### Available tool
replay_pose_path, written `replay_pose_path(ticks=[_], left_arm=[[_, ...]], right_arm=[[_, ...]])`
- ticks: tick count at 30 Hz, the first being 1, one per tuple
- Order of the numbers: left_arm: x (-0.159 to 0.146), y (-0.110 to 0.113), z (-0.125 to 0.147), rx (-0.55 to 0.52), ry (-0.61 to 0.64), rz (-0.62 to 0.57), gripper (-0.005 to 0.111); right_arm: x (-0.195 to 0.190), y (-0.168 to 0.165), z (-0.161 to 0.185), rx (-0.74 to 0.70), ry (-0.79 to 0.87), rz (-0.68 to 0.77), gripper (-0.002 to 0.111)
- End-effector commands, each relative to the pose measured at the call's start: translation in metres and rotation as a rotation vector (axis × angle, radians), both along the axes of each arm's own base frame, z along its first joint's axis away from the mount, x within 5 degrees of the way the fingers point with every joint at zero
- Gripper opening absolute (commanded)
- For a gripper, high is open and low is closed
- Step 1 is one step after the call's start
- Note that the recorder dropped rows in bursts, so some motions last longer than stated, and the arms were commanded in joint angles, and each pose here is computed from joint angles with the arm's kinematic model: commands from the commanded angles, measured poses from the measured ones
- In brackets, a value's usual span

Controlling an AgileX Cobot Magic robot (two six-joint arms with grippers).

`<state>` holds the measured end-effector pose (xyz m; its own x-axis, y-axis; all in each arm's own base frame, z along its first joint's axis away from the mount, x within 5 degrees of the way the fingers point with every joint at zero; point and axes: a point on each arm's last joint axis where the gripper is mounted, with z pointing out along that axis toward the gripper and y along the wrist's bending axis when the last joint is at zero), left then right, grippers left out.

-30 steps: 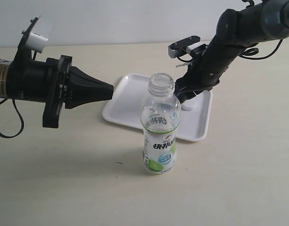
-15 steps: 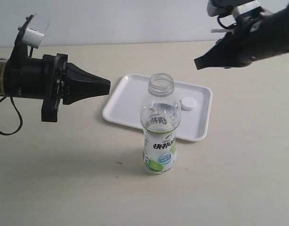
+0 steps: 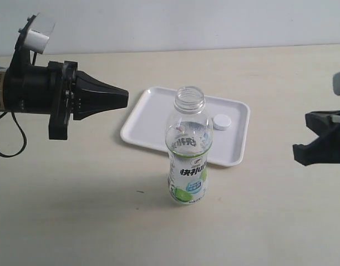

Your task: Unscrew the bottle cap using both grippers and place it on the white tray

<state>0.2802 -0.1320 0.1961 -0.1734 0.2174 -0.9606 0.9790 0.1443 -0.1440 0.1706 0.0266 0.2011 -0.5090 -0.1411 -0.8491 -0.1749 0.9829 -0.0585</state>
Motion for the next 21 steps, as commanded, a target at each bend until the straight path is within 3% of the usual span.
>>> replay_pose_path(ticks=[1,9,21], left_arm=[[0.0,0.001,0.005,-0.021,-0.004,0.013,0.0],[0.0,0.001,0.004,-0.019,-0.004,0.011,0.0],[0.0,0.001,0.005,-0.021,-0.007,0.012,0.0]], right_arm=[[-0.028,-0.006,-0.001,0.026,-0.105,-0.021,0.0],[-0.069,-0.013,-0.022,0.14,-0.165,-0.068,0.0],[-0.096,-0.014,-0.003,0.194,-0.384,-0.028,0.0]])
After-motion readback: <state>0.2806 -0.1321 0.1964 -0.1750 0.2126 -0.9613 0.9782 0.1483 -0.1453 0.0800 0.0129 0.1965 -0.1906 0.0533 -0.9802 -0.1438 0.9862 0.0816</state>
